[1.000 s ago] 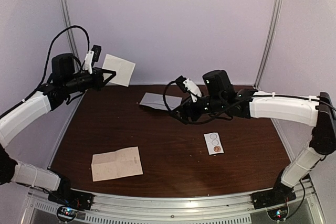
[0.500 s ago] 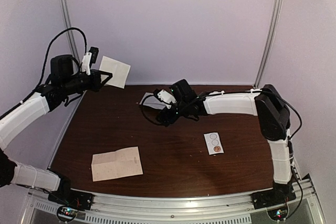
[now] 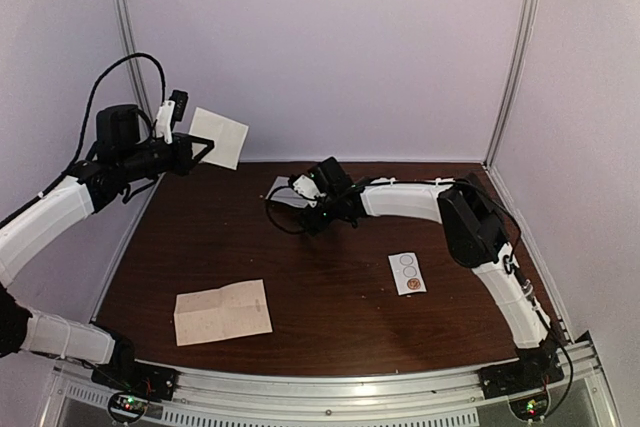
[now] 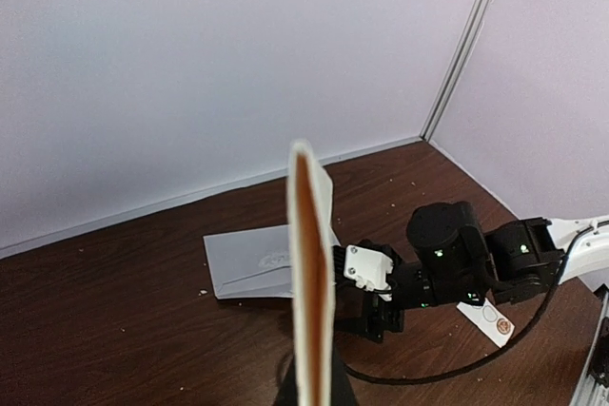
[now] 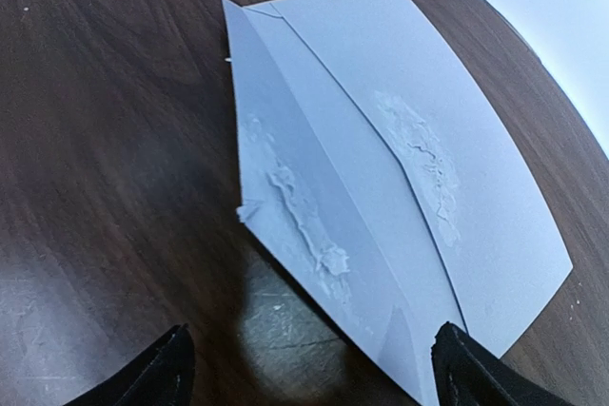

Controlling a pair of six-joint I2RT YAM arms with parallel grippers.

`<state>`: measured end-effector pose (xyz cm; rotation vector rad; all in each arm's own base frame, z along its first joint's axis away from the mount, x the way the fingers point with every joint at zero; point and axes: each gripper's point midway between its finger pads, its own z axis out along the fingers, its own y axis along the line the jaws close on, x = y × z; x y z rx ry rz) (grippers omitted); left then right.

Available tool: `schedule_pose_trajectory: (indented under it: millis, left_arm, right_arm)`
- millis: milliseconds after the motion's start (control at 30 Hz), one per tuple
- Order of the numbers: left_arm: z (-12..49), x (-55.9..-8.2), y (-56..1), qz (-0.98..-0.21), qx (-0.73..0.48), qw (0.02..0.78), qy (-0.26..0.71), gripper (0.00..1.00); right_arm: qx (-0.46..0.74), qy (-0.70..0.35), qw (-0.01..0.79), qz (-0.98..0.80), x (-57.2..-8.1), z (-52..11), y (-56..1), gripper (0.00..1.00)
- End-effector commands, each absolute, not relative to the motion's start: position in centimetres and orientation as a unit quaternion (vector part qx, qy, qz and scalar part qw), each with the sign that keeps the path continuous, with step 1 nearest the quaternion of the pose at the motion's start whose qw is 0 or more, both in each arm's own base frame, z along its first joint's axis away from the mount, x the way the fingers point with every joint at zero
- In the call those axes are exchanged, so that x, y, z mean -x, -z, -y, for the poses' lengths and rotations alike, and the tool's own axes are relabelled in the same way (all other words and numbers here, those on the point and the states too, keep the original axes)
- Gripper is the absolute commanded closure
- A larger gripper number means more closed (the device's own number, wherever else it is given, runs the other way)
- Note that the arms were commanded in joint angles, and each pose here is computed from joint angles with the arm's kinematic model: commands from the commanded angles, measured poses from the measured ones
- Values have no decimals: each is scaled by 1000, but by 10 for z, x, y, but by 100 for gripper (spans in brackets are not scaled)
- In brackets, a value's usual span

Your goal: Place the letter into the envelope and seal it

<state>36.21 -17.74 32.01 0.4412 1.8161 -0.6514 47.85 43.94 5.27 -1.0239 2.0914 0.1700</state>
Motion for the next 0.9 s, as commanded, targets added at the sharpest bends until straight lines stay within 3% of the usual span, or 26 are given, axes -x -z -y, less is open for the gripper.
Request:
schedule_pose_trajectory:
  millis: [0, 233, 500, 700, 867]
  left_arm:
    - [176, -358, -332, -754, -187, 565, 279, 100]
    - [176, -357, -335, -751, -188, 568, 280, 100]
    - [177, -356, -337, -748, -191, 569, 282, 100]
    - [176, -355, -338, -747, -192, 571, 280, 100]
    - [174, -355, -338, -747, -192, 575, 275, 100]
  right_arm:
    - [396, -21, 395, -829, -495, -428, -47, 13]
    - [379, -8, 413, -828, -508, -424, -43, 22]
    - [381, -27, 419, -824, -512, -433, -44, 57]
    - [372, -44, 430, -822, -511, -436, -64, 100]
    - [347, -81, 444, -822, -492, -430, -114, 100]
